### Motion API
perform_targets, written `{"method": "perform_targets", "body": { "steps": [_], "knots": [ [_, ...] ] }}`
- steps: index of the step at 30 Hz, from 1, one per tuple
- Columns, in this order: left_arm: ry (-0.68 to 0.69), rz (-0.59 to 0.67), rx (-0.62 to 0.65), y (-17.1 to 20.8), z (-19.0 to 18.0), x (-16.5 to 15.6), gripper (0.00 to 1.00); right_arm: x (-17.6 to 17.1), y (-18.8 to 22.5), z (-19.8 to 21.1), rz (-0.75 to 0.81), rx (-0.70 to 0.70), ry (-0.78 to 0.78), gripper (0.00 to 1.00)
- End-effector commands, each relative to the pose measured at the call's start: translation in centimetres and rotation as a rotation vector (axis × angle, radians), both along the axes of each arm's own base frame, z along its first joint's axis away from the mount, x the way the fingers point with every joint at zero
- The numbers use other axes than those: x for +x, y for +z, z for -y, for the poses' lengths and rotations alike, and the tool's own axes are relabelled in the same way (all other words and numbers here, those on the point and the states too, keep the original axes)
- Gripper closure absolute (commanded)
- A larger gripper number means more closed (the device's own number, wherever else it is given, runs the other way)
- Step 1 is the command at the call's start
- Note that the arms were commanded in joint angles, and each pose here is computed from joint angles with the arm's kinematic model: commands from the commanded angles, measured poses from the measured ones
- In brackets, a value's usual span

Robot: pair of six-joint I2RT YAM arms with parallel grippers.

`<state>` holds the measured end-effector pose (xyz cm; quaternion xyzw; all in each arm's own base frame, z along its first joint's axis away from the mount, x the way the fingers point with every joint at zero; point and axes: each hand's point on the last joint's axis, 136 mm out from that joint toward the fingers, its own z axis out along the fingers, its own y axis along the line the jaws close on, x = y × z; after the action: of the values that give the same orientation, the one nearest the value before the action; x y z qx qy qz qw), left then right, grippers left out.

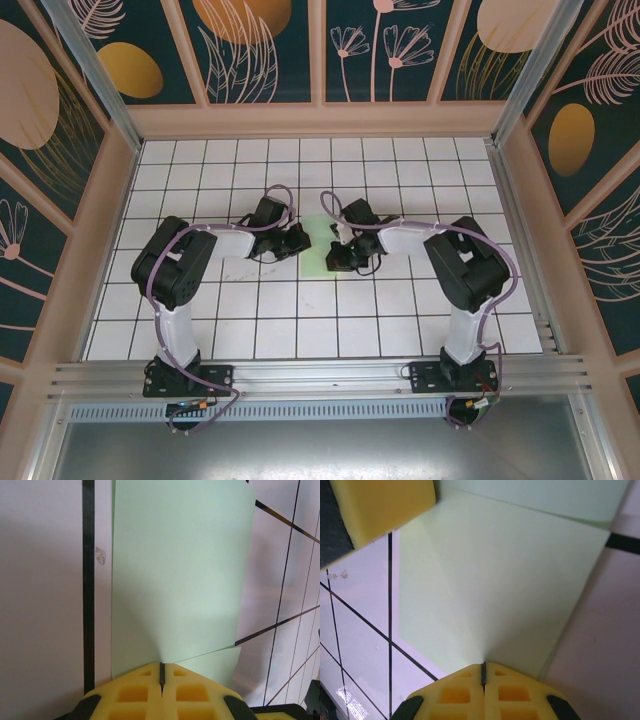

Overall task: Fold a paper plane with a square sheet of paper (pick it up from the middle)
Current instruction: Fold the triangle a second time at the center of the table.

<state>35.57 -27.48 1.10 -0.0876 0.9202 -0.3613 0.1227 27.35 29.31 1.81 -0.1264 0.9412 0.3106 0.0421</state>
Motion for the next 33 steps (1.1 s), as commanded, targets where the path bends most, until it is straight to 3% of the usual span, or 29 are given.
{"method": "perform_targets", "body": {
  "steps": [1,10,18,26,33],
  "knots": [
    [0.061,-0.223,0.256,-7.7,-5.2,-4.8,1.00,-1.6,0.1,1.1,-0.033,-0.009,0.013,1.00],
    [0.061,-0.218,0.250,-7.5,-5.1,-4.7,1.00,-3.0,-0.4,3.9,-0.062,-0.058,-0.005,1.00],
    [0.052,-0.198,0.220,-6.7,-4.5,-4.2,1.00,0.2,5.0,0.2,0.050,0.127,-0.003,1.00],
    [0.052,-0.197,0.202,-6.4,-4.2,-4.0,1.00,3.0,2.8,-2.0,0.044,0.121,-0.026,1.00],
    [0.052,-0.207,0.209,-6.8,-4.4,-4.4,1.00,1.8,0.1,-0.4,-0.011,0.046,-0.031,1.00]
  ]
}}
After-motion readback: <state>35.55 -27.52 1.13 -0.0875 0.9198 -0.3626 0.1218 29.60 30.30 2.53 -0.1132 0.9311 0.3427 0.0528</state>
